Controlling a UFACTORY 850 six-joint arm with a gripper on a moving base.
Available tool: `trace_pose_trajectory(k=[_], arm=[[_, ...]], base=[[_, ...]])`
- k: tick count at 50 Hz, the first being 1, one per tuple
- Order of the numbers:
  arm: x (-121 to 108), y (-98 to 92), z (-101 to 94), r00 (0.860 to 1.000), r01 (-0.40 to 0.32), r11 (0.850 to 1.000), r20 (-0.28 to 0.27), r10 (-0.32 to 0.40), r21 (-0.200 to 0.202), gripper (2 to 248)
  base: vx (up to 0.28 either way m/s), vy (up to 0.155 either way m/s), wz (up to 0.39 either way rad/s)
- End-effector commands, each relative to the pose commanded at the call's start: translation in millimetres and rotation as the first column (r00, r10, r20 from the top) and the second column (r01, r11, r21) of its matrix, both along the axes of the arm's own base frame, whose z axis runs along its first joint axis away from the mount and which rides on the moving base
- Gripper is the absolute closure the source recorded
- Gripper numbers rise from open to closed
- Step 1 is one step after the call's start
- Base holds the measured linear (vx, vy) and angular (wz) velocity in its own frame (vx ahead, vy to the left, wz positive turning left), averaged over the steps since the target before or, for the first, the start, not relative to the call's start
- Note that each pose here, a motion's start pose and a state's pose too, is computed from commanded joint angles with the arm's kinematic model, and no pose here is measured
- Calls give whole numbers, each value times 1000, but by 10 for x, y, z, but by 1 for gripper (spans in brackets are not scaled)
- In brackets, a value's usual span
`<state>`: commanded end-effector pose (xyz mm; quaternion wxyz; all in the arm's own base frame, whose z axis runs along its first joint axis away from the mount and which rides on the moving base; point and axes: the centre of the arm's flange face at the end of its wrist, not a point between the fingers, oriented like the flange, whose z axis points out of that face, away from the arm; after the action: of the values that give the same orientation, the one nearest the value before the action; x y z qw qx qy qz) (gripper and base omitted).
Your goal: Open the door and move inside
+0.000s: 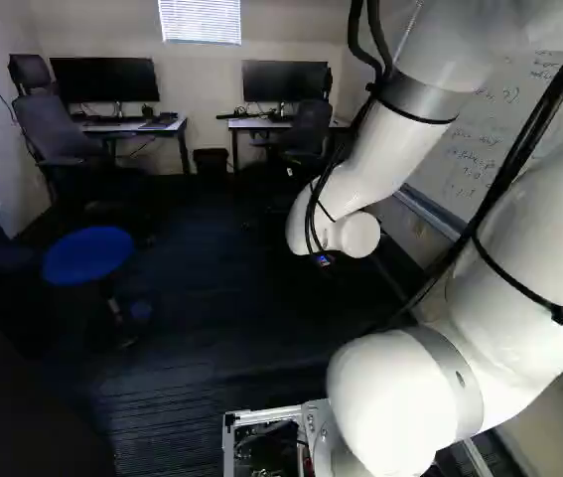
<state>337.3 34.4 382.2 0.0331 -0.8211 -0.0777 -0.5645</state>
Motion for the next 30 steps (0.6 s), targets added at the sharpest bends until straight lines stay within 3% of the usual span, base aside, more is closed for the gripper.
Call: trace_pose_trajectory(k=[30], arm=[[0,0,0,1000,0,1000,0,0,0,3]], base=[[165,3,-4]])
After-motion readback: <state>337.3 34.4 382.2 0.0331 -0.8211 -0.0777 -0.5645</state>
